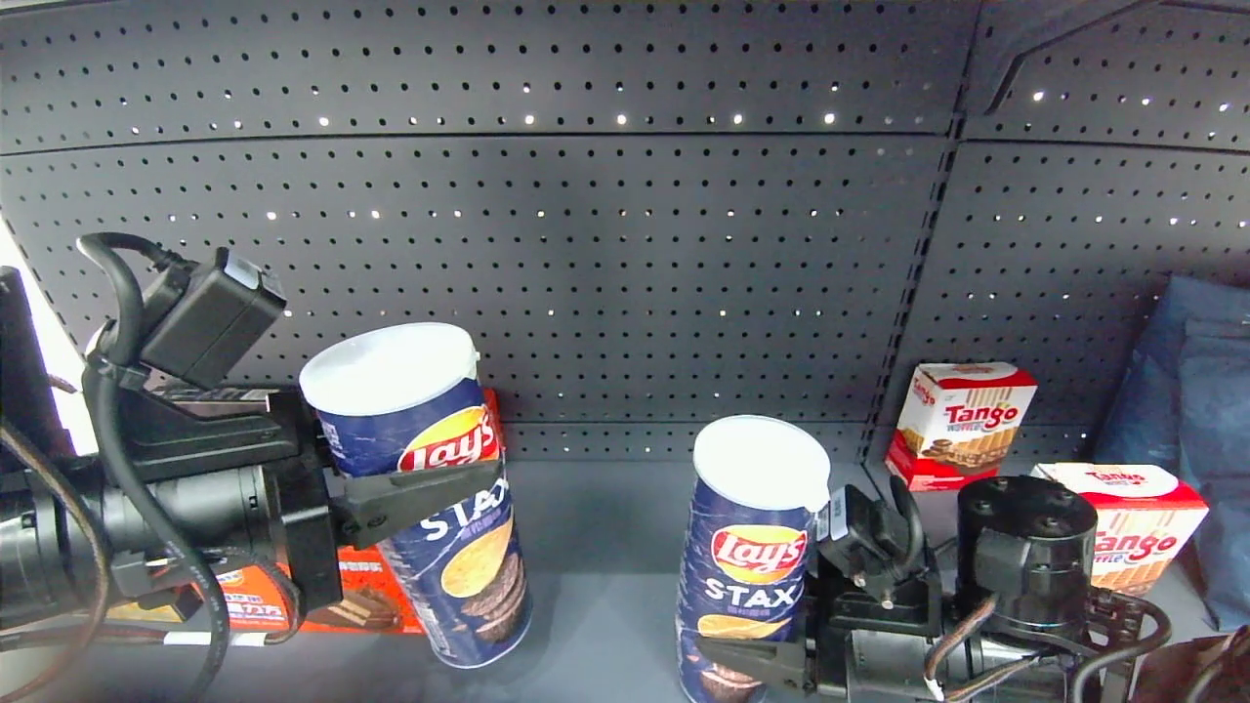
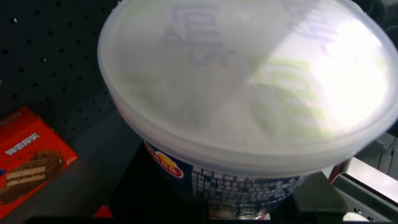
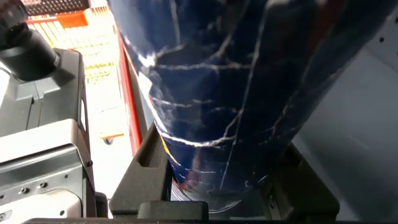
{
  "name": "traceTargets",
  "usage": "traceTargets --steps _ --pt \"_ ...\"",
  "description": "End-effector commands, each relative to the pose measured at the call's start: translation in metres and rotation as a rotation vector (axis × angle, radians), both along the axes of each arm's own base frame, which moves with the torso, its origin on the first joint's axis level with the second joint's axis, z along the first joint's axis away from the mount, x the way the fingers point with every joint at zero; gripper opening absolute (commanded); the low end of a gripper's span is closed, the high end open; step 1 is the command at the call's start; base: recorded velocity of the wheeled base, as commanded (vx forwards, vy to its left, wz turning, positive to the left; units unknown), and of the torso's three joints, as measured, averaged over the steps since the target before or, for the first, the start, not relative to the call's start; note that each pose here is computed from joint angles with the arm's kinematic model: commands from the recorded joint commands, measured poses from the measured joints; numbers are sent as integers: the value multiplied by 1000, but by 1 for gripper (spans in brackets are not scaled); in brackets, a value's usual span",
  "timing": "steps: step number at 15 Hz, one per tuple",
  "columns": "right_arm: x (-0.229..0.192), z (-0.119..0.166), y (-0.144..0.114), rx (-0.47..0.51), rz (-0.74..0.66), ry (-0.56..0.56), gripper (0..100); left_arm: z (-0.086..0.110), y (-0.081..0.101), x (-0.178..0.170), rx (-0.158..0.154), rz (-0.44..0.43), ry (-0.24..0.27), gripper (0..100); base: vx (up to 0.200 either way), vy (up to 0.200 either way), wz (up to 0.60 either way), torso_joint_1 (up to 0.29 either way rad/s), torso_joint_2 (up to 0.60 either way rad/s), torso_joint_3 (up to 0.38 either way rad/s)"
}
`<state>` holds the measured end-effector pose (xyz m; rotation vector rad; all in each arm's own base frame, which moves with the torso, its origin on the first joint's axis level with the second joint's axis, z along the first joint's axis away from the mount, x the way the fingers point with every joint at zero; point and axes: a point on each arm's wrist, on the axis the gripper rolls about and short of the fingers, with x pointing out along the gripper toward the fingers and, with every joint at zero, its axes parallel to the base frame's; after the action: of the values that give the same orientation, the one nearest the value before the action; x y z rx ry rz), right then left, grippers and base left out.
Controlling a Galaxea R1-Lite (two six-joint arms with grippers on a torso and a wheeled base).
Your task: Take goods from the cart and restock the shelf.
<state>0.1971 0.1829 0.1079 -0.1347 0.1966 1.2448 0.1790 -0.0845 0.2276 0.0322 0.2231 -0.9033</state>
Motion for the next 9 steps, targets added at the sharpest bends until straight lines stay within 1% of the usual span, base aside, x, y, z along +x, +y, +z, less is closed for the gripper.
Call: traceTargets --steps 1,3,4,9 --pt "1 -5 0 -13 -2 14 0 0 -1 0 0 -2 0 0 0 0 0 0 0 0" --pt "2 -7 -1 -17 -7 19 0 0 -1 0 0 -2 0 0 0 0 0 0 0 0" --pt "2 -8 -1 -19 -7 20 100 -1 0 0 1 -2 3 0 0 0 0 0 0 0" --pt "4 -8 -3 -21 -16 22 100 -1 0 0 1 -2 3 0 0 0 0 0 0 0"
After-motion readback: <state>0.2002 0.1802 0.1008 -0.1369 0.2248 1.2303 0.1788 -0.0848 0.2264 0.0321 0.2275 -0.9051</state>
